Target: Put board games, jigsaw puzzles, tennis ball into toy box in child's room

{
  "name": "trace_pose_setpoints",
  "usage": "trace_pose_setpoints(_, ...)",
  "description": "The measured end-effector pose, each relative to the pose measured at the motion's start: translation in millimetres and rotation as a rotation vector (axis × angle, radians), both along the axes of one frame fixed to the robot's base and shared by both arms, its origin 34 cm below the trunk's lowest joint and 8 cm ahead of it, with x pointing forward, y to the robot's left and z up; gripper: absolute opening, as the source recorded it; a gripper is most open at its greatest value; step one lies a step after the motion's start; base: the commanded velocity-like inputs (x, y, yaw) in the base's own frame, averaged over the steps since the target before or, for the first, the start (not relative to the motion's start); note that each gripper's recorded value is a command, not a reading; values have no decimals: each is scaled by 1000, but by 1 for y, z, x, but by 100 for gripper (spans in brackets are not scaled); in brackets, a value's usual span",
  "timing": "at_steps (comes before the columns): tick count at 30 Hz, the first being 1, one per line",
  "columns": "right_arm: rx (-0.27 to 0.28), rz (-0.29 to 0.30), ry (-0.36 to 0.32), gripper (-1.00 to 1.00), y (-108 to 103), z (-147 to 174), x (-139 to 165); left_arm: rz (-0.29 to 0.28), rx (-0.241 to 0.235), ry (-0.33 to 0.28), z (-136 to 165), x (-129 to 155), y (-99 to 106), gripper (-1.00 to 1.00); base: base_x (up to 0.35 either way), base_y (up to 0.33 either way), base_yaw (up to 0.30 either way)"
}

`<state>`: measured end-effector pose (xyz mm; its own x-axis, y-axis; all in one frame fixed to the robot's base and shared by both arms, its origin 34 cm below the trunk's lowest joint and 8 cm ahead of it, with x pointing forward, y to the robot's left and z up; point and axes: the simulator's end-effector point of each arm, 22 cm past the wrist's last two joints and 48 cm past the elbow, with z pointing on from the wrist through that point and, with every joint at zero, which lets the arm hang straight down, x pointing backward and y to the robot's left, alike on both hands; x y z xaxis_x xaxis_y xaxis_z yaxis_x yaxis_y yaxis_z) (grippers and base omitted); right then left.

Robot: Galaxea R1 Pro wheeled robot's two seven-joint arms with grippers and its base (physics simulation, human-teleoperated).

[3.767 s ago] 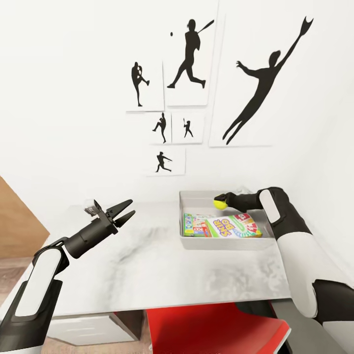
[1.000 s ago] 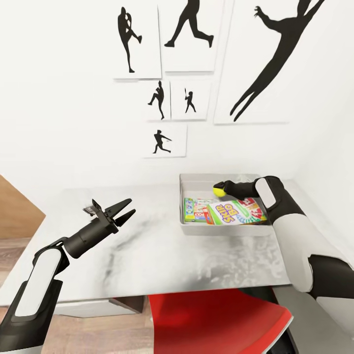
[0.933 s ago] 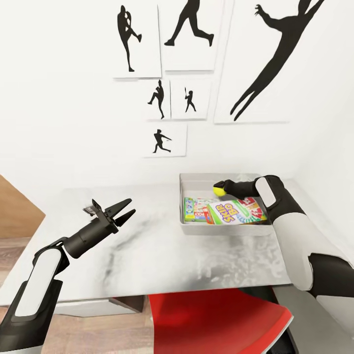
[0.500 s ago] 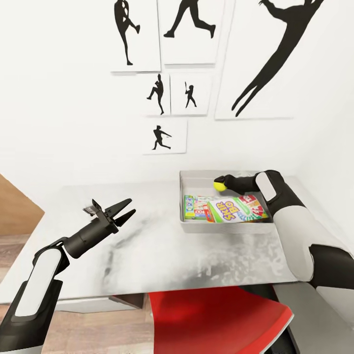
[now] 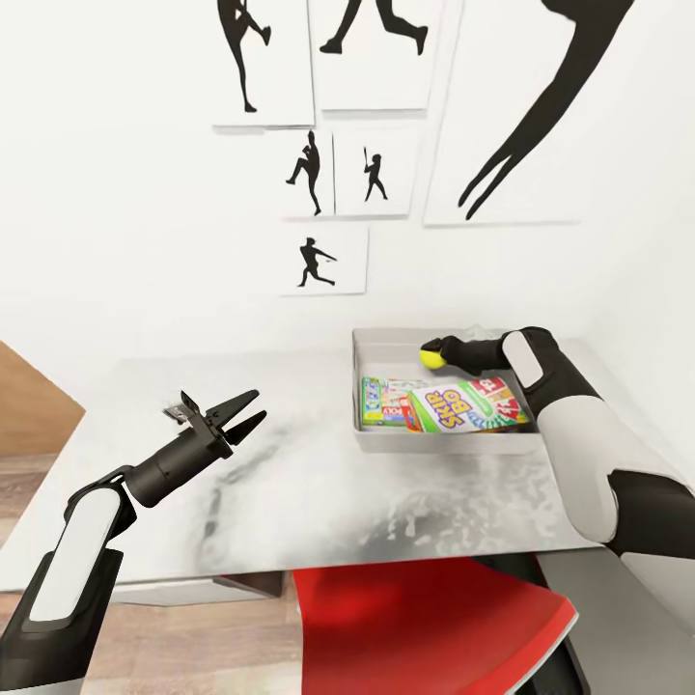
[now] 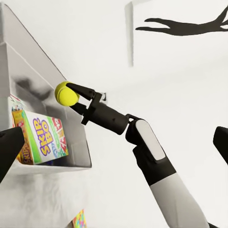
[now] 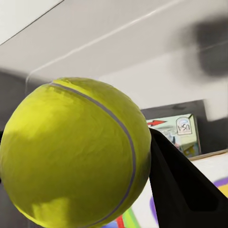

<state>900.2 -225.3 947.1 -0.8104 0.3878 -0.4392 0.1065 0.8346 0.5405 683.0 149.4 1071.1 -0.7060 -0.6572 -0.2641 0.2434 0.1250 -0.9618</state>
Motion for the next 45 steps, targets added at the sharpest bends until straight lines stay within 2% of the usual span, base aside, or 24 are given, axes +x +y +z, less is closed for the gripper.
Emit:
trace_pose_setpoints(14,-15,-19,-43,-100,-4,-3,8,1,0,8,-5,1,0,100,0,0,0)
trace_pose_setpoints(45,-18,-23,-12,-100,-5,-34,8,2,0,53,-30,3,1,100,0,0,0)
